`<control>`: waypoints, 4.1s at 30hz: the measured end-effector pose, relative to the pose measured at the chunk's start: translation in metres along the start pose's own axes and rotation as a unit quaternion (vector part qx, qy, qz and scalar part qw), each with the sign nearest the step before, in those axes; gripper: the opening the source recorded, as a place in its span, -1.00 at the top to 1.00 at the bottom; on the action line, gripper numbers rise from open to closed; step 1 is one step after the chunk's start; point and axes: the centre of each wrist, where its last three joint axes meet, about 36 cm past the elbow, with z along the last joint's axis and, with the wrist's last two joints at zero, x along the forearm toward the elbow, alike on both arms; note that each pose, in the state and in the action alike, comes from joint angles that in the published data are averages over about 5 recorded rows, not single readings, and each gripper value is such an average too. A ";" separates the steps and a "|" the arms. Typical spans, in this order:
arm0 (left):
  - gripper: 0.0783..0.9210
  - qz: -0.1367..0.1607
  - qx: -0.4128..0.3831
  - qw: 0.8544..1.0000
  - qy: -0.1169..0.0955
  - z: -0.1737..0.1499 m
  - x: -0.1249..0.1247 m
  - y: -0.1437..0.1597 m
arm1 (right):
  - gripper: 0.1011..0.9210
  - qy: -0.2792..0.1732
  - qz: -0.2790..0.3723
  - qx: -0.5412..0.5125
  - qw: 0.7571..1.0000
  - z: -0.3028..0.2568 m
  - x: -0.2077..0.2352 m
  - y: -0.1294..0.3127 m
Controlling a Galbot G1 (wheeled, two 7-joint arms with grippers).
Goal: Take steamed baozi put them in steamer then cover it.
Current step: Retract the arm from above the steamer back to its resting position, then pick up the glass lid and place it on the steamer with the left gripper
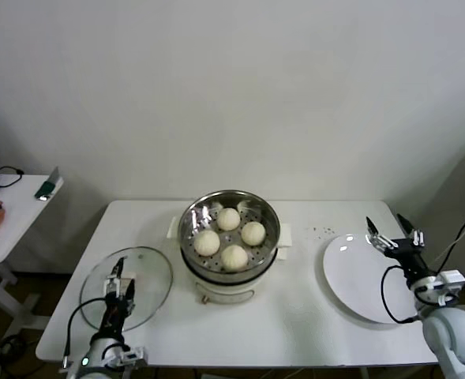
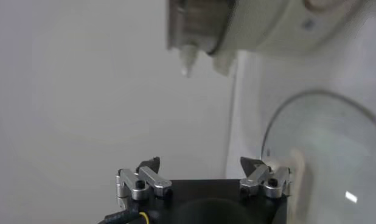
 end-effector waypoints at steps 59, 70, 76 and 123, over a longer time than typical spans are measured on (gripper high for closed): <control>0.54 0.007 -0.016 1.000 0.005 0.038 -0.093 -0.059 | -0.76 0.022 0.020 0.021 0.999 0.046 0.021 0.013; 0.83 -0.012 -0.003 1.000 0.009 0.044 -0.082 -0.040 | -0.76 0.017 0.020 0.028 0.999 0.046 0.015 0.008; 0.83 -0.038 -0.010 0.999 0.024 0.042 -0.066 -0.015 | -0.76 0.015 0.018 0.033 0.999 0.045 0.010 0.006; 0.83 -0.098 0.013 0.992 -0.082 -0.219 -0.063 0.151 | -0.76 0.024 0.007 0.077 0.997 0.055 -0.037 -0.004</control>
